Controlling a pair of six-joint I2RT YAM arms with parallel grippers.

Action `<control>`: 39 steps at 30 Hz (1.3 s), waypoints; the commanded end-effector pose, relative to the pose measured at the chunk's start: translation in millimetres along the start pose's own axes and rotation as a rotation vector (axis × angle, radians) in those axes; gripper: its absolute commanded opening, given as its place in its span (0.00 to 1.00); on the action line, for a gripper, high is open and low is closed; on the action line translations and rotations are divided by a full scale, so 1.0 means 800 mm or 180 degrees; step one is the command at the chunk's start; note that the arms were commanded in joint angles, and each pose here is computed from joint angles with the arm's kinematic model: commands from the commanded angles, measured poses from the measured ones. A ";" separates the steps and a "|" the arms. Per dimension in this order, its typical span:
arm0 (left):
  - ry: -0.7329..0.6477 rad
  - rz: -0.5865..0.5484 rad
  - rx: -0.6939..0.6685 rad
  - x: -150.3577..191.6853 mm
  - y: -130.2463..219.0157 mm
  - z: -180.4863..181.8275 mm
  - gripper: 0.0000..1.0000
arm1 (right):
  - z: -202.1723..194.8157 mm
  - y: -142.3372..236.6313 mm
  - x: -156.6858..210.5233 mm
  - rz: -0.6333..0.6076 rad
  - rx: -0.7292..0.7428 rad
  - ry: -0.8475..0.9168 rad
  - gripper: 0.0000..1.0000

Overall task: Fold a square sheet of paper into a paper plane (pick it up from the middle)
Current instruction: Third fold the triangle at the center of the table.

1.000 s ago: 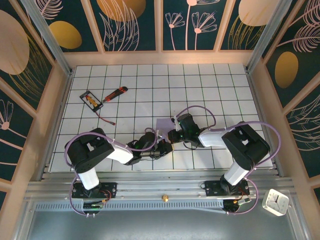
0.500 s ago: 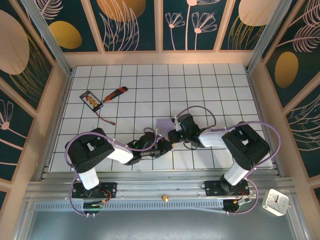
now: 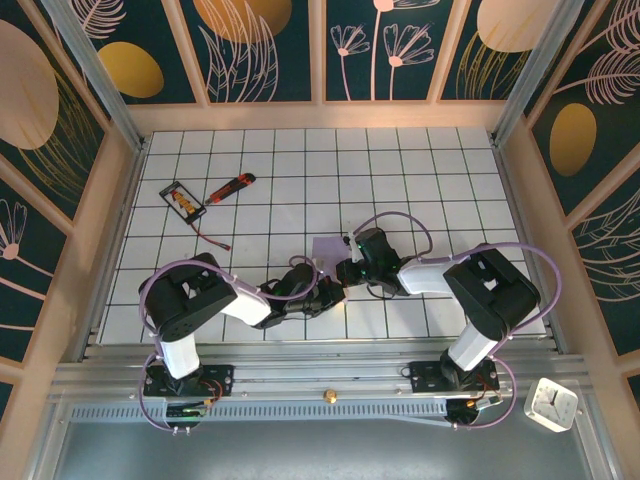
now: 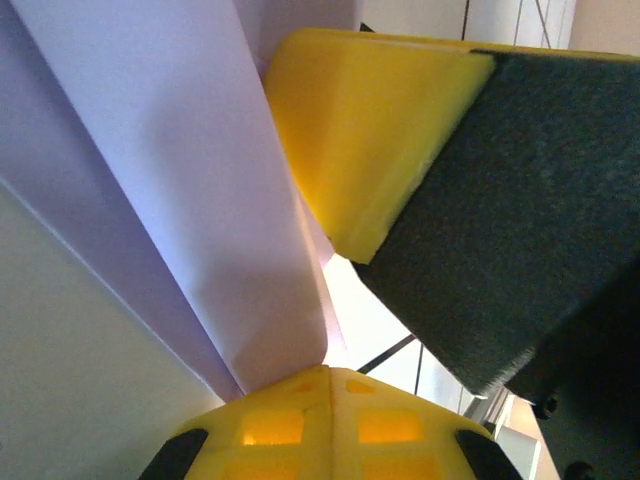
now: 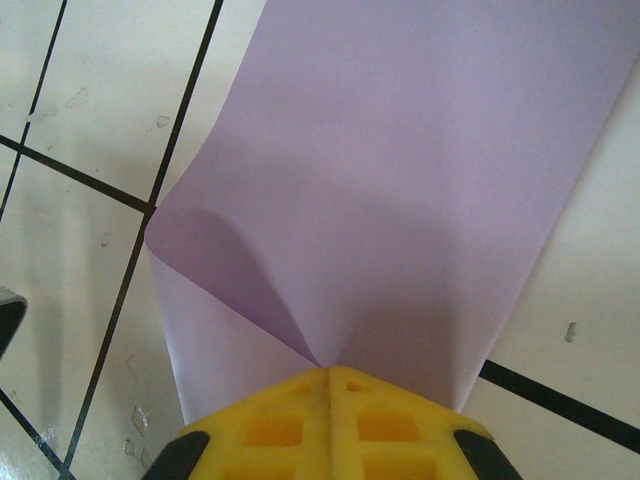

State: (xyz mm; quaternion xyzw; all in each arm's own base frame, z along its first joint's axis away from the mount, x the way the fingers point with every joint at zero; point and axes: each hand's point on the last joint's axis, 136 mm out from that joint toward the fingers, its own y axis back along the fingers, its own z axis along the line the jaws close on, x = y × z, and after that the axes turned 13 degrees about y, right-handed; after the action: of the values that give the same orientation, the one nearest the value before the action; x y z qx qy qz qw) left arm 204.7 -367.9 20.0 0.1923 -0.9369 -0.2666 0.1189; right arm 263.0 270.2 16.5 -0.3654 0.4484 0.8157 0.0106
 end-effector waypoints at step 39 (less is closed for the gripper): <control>-0.0076 0.0115 0.0080 -0.005 0.040 -0.040 0.00 | -0.027 -0.001 0.089 0.0751 0.0255 -0.0173 0.00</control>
State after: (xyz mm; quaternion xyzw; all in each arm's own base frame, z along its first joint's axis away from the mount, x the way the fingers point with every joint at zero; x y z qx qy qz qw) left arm 199.8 -354.5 56.5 0.1581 -0.9424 -0.2749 0.1065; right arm 263.0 269.9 16.2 -0.3658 0.4484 0.8155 0.0110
